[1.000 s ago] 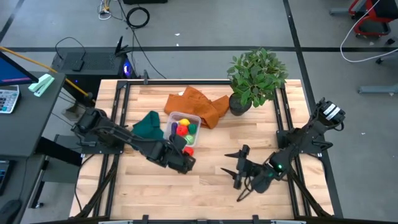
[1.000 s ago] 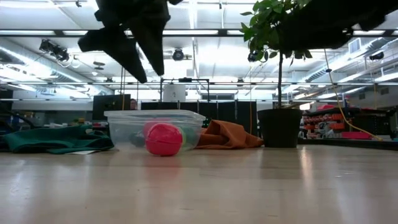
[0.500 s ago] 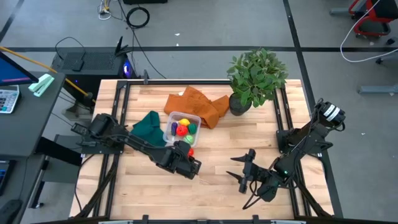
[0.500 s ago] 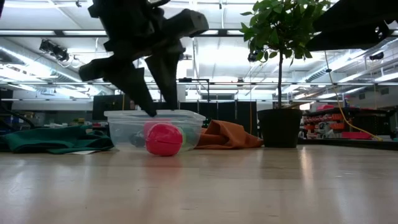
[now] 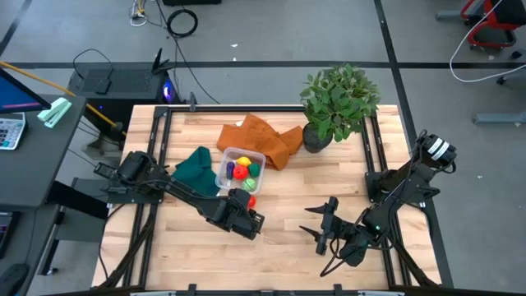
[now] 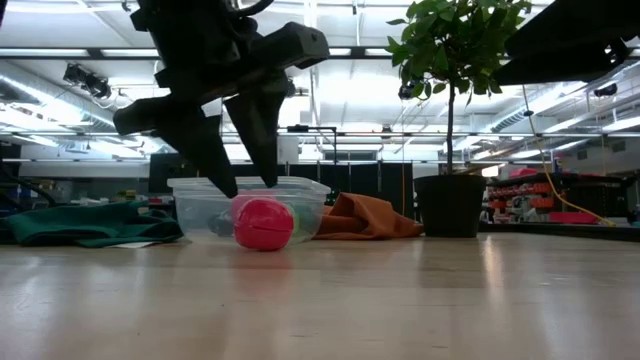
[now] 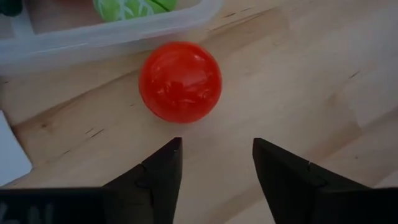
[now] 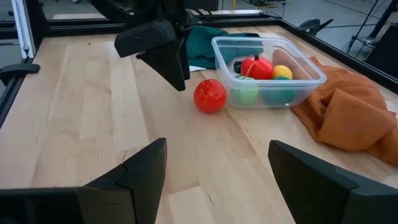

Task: Pick and placing Produce into tupperware
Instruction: Put the red tomato into the transparent bin

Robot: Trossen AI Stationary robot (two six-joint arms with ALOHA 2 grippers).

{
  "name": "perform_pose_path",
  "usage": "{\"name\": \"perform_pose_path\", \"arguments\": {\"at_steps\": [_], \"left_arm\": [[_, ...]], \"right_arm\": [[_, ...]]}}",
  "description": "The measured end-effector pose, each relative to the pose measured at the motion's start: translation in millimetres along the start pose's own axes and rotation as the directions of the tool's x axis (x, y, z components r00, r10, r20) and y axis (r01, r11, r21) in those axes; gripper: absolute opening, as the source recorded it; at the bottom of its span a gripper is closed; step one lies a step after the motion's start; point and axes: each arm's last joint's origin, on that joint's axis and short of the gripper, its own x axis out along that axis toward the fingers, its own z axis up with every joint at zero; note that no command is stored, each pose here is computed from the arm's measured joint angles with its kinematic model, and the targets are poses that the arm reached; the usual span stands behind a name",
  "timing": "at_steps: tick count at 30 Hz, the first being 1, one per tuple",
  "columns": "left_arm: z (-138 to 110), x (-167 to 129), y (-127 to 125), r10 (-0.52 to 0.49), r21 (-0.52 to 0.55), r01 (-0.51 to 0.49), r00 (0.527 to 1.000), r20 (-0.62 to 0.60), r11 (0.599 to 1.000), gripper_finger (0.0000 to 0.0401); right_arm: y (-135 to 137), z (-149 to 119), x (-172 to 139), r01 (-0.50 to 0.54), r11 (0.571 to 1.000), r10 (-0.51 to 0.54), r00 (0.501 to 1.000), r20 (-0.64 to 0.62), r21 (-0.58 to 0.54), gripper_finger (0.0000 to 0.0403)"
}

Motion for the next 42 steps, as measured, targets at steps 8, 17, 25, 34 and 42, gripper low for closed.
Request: {"name": "perform_pose_path", "arguments": {"at_steps": [8,17,25,34,42], "left_arm": [[-2,-1,-1,-0.007,0.012,0.007,1.000,-0.001,1.000,0.0240],[-3,0,-1,-0.006,0.015,0.006,1.000,0.000,1.000,0.0252],[-12,17,-2,0.025,-0.003,-0.025,0.999,0.046,1.000,0.0316],[-20,36,-1,0.060,-0.051,-0.054,0.990,0.126,0.997,0.0354],[-37,44,0,0.062,-0.061,-0.047,0.958,0.280,0.997,0.0355]], "right_arm": [[0,0,0,0.000,1.000,0.000,1.000,0.000,0.000,0.0242],[0,0,0,0.000,1.000,0.000,1.000,0.000,0.000,0.0242],[0,0,0,0.001,1.000,-0.001,1.000,-0.002,-0.002,0.0242],[0,-1,0,0.002,1.000,-0.002,1.000,-0.002,0.004,0.0242],[-1,-1,1,0.005,1.000,-0.005,1.000,-0.003,0.004,0.0242]]}}
